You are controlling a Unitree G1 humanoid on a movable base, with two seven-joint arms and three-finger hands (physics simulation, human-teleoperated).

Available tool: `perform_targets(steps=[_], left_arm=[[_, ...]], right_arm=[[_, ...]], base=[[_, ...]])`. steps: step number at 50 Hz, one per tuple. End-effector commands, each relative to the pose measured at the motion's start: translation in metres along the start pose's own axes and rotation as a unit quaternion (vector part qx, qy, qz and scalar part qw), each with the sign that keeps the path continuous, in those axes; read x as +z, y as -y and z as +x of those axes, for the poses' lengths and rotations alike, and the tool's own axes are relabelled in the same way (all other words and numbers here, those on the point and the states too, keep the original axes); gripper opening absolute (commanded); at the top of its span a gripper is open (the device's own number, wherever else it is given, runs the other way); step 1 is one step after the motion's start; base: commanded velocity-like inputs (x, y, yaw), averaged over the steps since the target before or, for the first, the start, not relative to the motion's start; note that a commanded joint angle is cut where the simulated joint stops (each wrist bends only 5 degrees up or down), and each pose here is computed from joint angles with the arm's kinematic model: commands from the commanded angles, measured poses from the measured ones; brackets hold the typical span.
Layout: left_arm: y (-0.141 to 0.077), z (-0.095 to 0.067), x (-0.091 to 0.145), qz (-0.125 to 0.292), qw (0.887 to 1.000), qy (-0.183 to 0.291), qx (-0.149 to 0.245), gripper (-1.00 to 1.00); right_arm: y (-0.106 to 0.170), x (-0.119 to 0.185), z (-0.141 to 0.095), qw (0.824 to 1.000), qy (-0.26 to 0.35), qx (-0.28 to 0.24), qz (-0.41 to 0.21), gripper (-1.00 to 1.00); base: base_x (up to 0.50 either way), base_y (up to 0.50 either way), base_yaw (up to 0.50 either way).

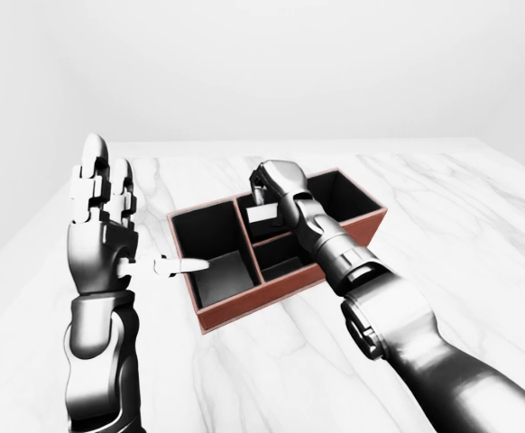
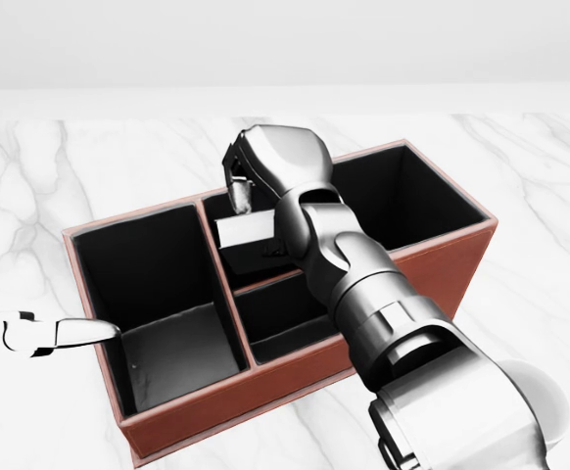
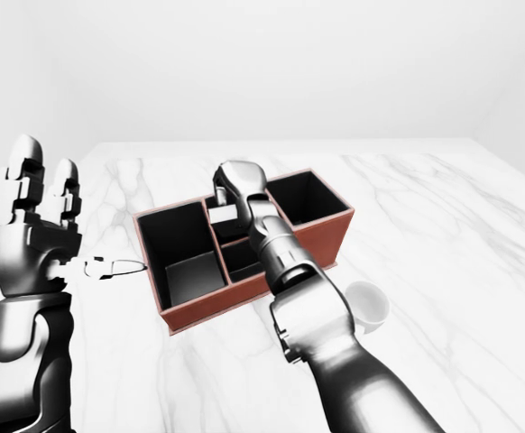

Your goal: Pick up the book and place it in the front compartment of the caddy.

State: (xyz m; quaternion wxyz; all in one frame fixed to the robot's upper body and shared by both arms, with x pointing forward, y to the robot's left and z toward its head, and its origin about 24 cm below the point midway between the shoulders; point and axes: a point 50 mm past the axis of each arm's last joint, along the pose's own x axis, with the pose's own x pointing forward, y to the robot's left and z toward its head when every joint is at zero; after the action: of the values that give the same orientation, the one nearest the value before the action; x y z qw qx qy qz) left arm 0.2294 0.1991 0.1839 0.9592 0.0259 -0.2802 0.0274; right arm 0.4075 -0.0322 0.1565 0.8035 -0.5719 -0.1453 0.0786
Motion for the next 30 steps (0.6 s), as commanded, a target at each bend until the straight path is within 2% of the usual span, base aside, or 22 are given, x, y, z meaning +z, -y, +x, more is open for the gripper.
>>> perform_targets(steps=[1, 30], left_arm=[[-0.001, 0.0, 0.003, 0.0, 1.0, 0.007, 0.001, 1.0], [0.0, 0.001, 0.0, -0.002, 1.0, 0.0, 0.001, 1.0]], right_arm=[[0.01, 0.006, 0.003, 0.999, 0.01, -0.031, -0.008, -1.0], [0.021, 0.008, 0.006, 0.997, 0.015, -0.071, -0.017, -1.0]], base=[[0.0, 0.0, 0.0], [0.0, 0.0, 0.0]])
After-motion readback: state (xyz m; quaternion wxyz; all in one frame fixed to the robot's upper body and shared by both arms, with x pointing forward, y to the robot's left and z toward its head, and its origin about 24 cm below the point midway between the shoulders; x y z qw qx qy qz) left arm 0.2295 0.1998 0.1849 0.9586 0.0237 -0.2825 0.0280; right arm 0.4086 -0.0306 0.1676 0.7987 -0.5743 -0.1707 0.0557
